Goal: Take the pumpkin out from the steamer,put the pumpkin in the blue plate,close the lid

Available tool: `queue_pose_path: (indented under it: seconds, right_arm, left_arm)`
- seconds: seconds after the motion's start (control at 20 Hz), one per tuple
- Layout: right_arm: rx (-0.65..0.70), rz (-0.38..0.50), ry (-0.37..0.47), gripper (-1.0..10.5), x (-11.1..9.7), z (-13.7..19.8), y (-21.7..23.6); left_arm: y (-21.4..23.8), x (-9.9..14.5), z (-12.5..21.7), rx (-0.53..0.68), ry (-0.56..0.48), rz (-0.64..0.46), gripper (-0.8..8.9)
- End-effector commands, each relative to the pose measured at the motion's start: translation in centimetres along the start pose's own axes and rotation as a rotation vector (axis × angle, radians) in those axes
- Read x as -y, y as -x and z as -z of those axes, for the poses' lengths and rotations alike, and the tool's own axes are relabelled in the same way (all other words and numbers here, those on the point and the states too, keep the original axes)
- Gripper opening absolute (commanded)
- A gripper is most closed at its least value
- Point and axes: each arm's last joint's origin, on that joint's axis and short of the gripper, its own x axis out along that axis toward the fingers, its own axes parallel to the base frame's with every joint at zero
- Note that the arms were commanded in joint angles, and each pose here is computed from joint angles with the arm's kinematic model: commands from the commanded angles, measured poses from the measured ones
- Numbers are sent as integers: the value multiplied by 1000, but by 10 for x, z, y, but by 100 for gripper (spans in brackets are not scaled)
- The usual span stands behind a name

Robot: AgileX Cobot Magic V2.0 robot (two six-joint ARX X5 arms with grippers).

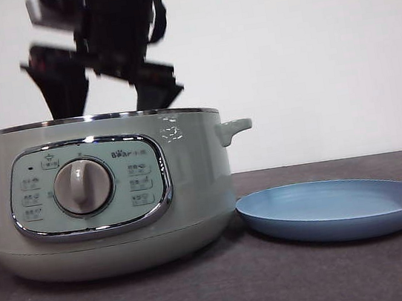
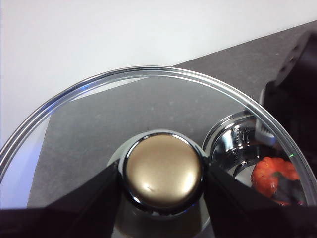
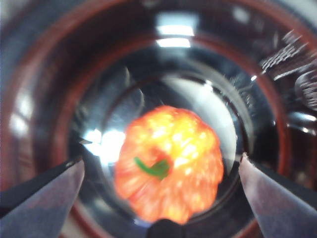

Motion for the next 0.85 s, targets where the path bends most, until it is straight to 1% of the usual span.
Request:
queue_pose_path:
  seconds: [0.05,0.25,0.3,0.35,0.4,0.45,0.5,0.65,0.85]
  right_arm:
    - [-29,-3,22,603,0,1,-20]
    - [-51,-14,0,599,10,4,-31]
    - [-48,-40,-8,596,12,4,-32]
    - [-46,-52,-20,567,13,5,-32]
    - [-48,-49,-23,374,13,5,-32]
    - [-49,-49,-22,144,13,5,-32]
    - [-54,-50,-22,-22,13,5,-32]
    - [-48,-52,-17,-11,10,4,-29]
    - [11,-40,-39,-10,11,4,15]
  left_arm:
    - [6,-3,-5,57,14,-12,-9]
    - [6,-3,-4,49,11,-11,-9]
    - [6,-3,-4,48,11,-11,-9]
    - [6,-3,-3,45,10,-11,-9]
    - [6,-3,-3,39,7,-10,-9]
    - [6,-3,-2,35,6,-10,-9]
    - [6,-3,-2,31,4,-10,-9]
    - [6,-3,-1,25,2,-9,-9]
    - [6,-3,-1,25,8,-4,-9]
